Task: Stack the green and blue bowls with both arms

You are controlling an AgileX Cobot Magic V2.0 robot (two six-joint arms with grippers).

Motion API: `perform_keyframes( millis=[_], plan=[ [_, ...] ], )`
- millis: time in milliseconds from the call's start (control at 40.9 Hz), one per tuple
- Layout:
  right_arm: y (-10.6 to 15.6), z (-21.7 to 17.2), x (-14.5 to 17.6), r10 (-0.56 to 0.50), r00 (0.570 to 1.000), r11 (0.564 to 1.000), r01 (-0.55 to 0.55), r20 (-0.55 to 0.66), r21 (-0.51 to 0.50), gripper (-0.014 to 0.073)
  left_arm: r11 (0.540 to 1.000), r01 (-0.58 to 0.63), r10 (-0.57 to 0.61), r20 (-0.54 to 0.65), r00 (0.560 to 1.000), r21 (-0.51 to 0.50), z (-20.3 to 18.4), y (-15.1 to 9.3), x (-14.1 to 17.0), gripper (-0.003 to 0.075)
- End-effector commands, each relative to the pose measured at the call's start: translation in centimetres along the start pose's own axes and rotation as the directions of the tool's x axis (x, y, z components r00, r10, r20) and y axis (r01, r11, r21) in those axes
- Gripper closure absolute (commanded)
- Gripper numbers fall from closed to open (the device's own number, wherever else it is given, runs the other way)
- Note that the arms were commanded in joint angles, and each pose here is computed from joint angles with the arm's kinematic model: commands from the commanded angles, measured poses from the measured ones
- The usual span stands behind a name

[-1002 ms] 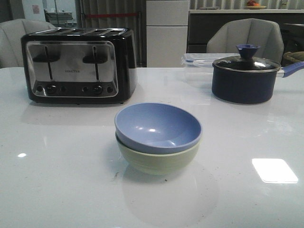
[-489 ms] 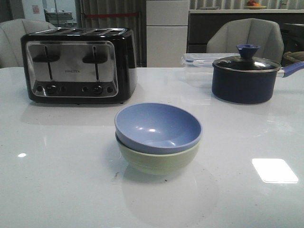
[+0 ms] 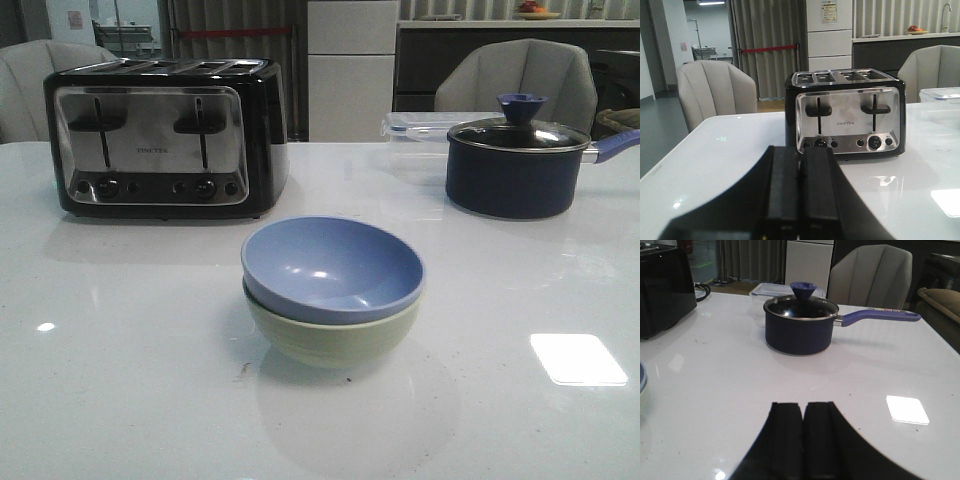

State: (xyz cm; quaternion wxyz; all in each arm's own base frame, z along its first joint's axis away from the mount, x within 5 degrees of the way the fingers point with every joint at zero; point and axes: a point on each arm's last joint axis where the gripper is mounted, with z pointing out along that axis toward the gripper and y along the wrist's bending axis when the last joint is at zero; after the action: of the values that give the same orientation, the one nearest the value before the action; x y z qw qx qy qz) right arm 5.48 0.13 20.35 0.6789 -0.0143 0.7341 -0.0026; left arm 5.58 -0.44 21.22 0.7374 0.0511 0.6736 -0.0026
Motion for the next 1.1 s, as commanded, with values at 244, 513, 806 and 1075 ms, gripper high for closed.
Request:
perform_keyframes(
  millis=[244,513,806,1075],
  plan=[
    [-0.2,0.0,-0.3,-0.02,0.986,1.0,0.015,0.164,0.027,0.0538,1.0,0.021,-0.02,0.109,0.994,-0.007,-0.2,0.1,-0.8,0.0627],
    [-0.2,-0.3,-1.3,0.065,0.958,0.998,-0.07,0.28,0.008,0.0538,1.0,0.021,-0.02,0.109,0.994,-0.007,-0.2,0.1,-0.8,0.0627],
    [-0.1,-0.2,-1.1,0.085,0.962,0.996,-0.088,0.259,0.001,0.0538,1.0,0.021,-0.02,0.109,0.994,-0.007,-0.2,0.1,-0.8,0.0627],
    [-0.2,-0.1,-0.7,0.069,0.974,0.997,-0.073,0.217,0.008,0.0538,1.0,0.021,-0.02,0.109,0.994,-0.007,-0.2,0.1,-0.8,0.0627]
  ],
)
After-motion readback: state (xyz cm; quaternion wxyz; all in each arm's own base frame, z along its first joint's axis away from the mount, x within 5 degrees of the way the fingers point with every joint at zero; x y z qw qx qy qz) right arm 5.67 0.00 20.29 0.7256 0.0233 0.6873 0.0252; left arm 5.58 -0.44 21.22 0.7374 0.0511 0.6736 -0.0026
